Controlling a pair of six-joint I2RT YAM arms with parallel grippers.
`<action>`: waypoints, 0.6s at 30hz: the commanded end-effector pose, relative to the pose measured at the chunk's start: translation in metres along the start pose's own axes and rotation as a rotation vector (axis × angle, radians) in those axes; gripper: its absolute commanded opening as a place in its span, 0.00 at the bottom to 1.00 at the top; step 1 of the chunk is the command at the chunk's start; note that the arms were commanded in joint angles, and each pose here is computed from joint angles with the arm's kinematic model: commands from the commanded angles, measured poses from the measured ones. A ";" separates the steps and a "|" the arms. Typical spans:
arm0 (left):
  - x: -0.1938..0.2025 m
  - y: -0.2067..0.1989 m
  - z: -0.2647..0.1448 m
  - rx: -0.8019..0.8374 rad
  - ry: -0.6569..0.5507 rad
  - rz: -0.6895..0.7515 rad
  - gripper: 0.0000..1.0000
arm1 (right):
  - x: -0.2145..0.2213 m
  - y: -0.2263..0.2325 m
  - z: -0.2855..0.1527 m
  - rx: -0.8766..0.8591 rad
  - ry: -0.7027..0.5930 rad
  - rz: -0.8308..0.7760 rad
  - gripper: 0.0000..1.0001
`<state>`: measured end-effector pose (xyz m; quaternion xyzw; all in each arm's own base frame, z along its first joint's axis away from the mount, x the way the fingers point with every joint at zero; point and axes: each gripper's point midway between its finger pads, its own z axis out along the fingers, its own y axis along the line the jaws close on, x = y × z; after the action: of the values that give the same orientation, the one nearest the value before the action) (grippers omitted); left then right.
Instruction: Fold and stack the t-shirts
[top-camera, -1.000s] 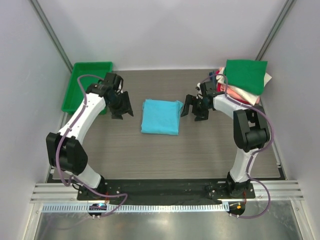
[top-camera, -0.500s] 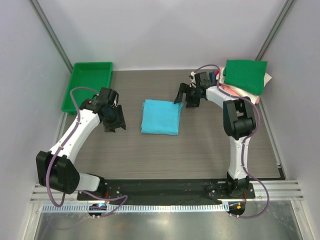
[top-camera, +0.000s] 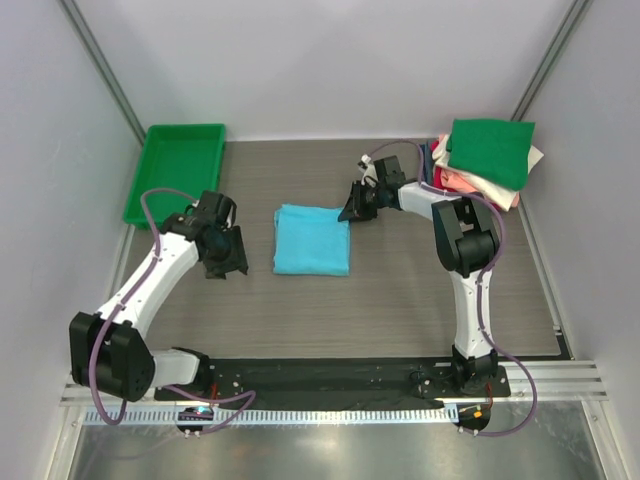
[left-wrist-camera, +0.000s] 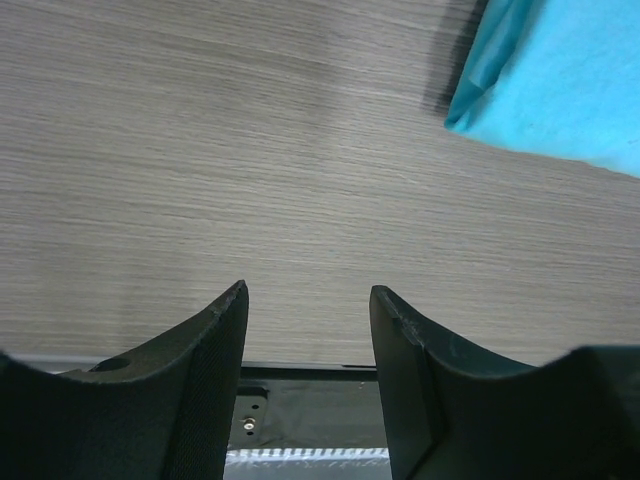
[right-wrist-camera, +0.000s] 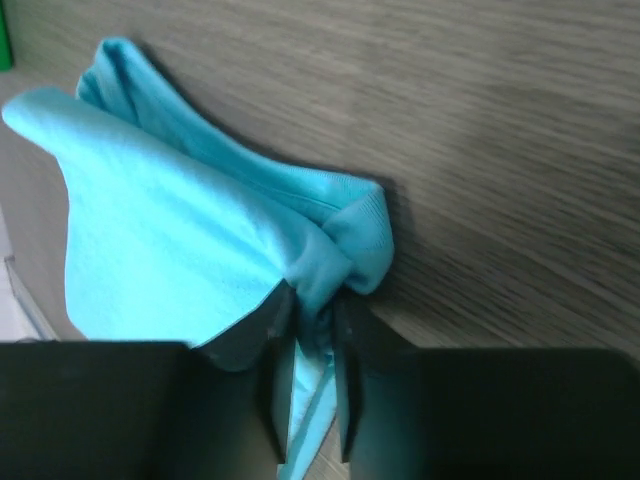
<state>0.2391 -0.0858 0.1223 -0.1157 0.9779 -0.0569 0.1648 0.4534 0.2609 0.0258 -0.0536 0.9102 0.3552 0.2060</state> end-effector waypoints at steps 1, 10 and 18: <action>-0.008 0.004 -0.001 0.005 -0.070 0.025 0.53 | 0.063 -0.030 0.015 0.073 0.170 0.093 0.18; -0.012 0.006 -0.010 0.031 -0.142 0.027 0.51 | 0.029 0.002 -0.017 0.019 0.109 0.046 0.01; -0.013 0.017 -0.021 -0.001 -0.207 0.013 0.51 | -0.005 0.007 -0.084 0.200 0.026 -0.049 0.01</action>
<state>0.2350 -0.0722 0.1368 -0.1135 0.9637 -0.0548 0.2355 0.4190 0.2350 0.0329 -0.0460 0.9385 0.3061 0.1529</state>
